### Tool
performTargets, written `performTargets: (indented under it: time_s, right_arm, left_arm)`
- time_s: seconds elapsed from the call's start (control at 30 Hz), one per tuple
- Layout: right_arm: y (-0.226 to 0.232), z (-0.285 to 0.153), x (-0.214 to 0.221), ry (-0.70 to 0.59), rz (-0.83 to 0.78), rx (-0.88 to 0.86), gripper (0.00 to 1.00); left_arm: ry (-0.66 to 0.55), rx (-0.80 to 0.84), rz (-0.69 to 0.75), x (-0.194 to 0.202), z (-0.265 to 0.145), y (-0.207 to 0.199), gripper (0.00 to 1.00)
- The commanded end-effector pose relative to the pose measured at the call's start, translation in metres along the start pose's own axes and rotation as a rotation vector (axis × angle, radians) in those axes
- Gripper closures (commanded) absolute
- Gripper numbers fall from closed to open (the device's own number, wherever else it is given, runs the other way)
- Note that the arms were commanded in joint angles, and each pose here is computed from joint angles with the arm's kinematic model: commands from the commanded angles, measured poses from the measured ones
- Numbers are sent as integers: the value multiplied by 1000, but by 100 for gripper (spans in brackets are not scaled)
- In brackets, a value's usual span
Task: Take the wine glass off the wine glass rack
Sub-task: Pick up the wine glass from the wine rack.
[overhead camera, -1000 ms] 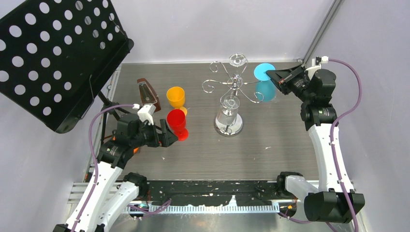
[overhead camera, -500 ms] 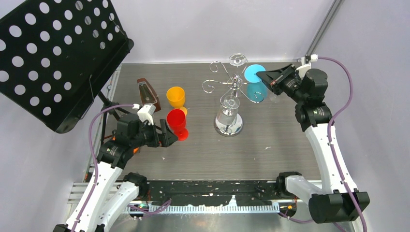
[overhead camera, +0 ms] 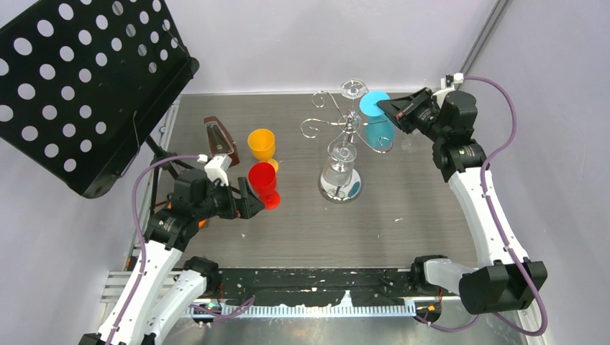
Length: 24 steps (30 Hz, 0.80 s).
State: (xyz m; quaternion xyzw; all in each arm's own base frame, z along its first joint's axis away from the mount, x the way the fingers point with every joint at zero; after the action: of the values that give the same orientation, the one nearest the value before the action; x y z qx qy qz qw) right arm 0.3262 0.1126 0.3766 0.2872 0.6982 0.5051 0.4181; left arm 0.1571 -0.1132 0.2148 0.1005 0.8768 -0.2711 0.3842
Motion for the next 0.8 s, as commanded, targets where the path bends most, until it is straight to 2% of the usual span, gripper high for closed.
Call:
performTargets:
  time_s: [0.0,0.3,0.77]
  right_arm:
    - [27,3,-13,-49,-47,-80,94]
    - [33,12,-28,-112,-69,-67,94]
    - [39,-17,-56,-290,-88,-69,94]
  left_arm:
    - [-42,11,31,-8,0,-1,6]
    - [-36,10,28,-7,1,-1,6]
    - [-25,11,25,-7,3,0,6]
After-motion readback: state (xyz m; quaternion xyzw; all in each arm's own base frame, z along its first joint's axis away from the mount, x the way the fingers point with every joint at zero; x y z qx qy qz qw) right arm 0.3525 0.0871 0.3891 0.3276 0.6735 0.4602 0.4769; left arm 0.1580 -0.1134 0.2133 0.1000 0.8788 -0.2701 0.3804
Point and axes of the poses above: each gripper's point midway between its finger pads, its own z axis out along the fingers, its own y axis along the line the jaws close on, x = y × z, the point moved 4 cm from there along -z, back along the fingers, and after that the axes turned 8 degrees about z, right-handed, at the moved point
